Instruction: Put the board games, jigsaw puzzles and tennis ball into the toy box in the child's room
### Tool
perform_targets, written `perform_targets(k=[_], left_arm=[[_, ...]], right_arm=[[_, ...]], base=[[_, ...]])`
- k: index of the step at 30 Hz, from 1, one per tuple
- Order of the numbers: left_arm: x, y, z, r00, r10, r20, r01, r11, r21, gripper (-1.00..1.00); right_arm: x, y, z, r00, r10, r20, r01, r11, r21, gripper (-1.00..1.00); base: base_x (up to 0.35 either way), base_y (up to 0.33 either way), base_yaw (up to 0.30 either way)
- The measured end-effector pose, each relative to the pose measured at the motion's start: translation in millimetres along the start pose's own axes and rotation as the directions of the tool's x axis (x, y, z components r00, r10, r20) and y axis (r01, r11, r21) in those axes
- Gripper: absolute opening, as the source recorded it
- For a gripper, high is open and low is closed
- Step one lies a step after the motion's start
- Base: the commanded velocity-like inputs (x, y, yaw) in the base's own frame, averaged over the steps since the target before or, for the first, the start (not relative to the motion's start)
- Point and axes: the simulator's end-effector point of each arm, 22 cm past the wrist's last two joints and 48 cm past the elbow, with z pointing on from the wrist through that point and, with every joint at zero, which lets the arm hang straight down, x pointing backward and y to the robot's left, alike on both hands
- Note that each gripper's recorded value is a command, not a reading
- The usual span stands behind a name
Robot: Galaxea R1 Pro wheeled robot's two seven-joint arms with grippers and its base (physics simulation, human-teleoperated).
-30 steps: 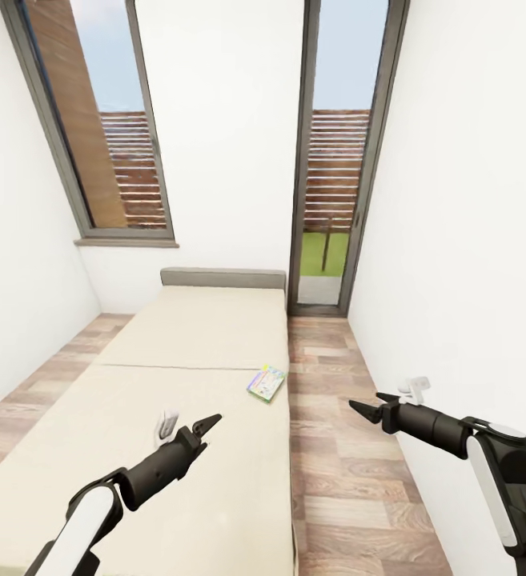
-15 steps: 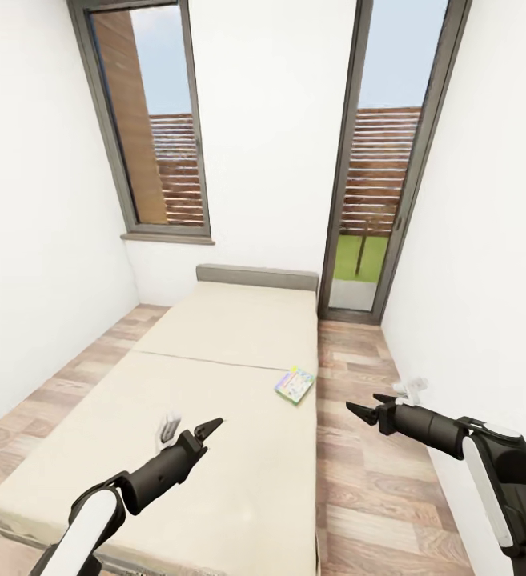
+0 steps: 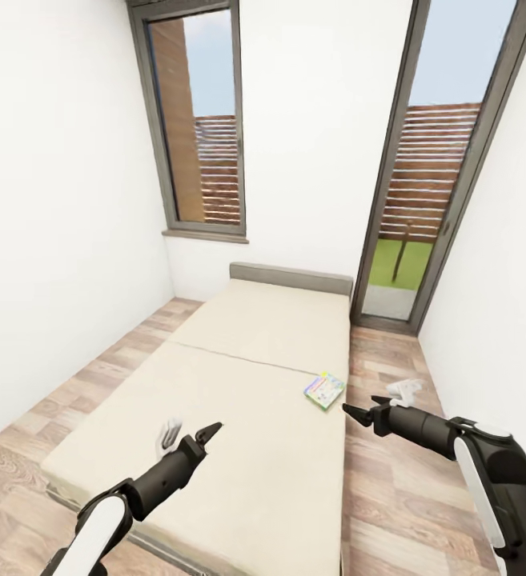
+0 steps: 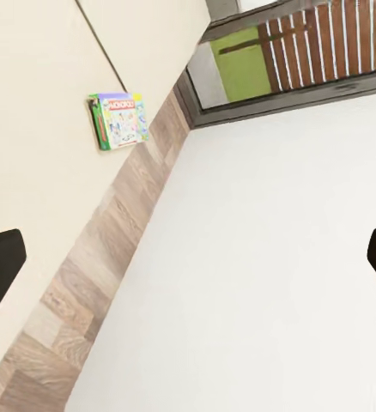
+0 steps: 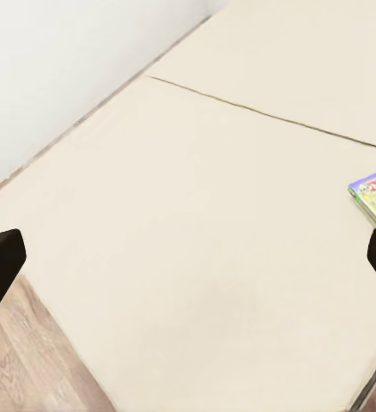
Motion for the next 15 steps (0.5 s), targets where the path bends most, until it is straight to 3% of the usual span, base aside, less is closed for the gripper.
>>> perform_targets(k=[15], left_arm=[[-1.0, 0.3, 1.5, 1.0, -0.006, 0.01, 0.006, 1.0, 0.014, 1.0]], right_arm=[[-0.5, 3.0, 2.2, 1.0, 0.003, 0.004, -0.003, 1.0, 0.008, 1.0]], base=[[0.0, 0.0, 0.285]])
